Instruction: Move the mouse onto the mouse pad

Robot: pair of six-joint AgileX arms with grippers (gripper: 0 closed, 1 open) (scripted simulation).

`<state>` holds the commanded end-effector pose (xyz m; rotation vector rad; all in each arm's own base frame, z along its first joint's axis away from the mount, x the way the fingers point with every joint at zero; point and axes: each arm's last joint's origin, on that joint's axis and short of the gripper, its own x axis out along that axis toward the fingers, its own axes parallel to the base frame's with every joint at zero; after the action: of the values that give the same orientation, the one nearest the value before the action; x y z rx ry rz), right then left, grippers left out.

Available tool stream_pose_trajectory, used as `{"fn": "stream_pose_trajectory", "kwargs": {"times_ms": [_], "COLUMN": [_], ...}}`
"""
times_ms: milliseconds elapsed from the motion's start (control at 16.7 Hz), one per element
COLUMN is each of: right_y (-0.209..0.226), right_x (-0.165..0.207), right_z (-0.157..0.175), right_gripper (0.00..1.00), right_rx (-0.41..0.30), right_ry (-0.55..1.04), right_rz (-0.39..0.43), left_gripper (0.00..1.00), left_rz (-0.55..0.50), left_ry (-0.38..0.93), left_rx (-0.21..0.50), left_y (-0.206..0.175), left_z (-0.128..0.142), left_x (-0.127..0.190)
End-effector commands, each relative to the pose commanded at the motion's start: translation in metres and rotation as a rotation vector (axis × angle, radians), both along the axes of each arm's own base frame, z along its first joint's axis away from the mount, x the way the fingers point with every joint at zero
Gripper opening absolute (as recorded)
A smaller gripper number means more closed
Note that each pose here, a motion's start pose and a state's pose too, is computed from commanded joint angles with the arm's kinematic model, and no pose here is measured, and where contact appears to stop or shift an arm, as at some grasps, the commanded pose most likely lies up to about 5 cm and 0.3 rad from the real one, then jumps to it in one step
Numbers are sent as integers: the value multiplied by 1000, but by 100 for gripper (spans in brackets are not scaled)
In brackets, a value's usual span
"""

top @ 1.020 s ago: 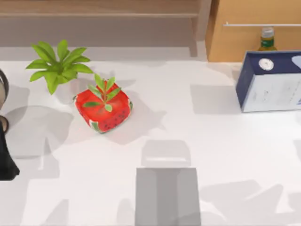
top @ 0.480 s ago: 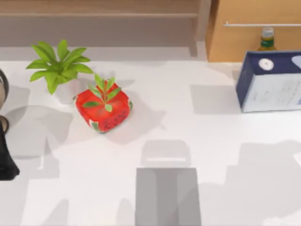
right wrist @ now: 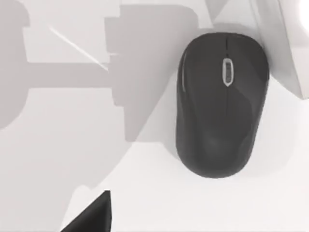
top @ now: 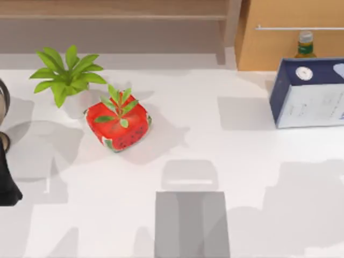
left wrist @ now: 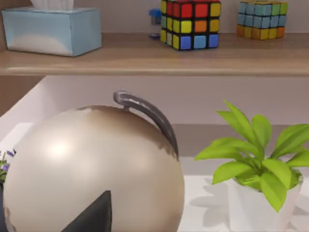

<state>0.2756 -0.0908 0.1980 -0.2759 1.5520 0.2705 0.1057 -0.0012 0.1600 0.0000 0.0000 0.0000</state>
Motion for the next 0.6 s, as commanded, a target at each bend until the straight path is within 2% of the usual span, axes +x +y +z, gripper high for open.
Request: {"fn": "stream_pose_trajectory", "kwargs": {"times_ms": [360,600], "right_y": [-13,-7], "right_x": [-8,-5], "right_z": [-53,-88], "right_gripper": [100,100], "right_rx": [-1,0], "right_ry": [3,8], "right_rz": [-5,-6], "left_gripper": [100,100], "left_rz": [0,0], "left_ry": [0,0], "left_rx": [0,0], "left_y": [0,0], "left_z": [0,0], "left_x": [0,0]}}
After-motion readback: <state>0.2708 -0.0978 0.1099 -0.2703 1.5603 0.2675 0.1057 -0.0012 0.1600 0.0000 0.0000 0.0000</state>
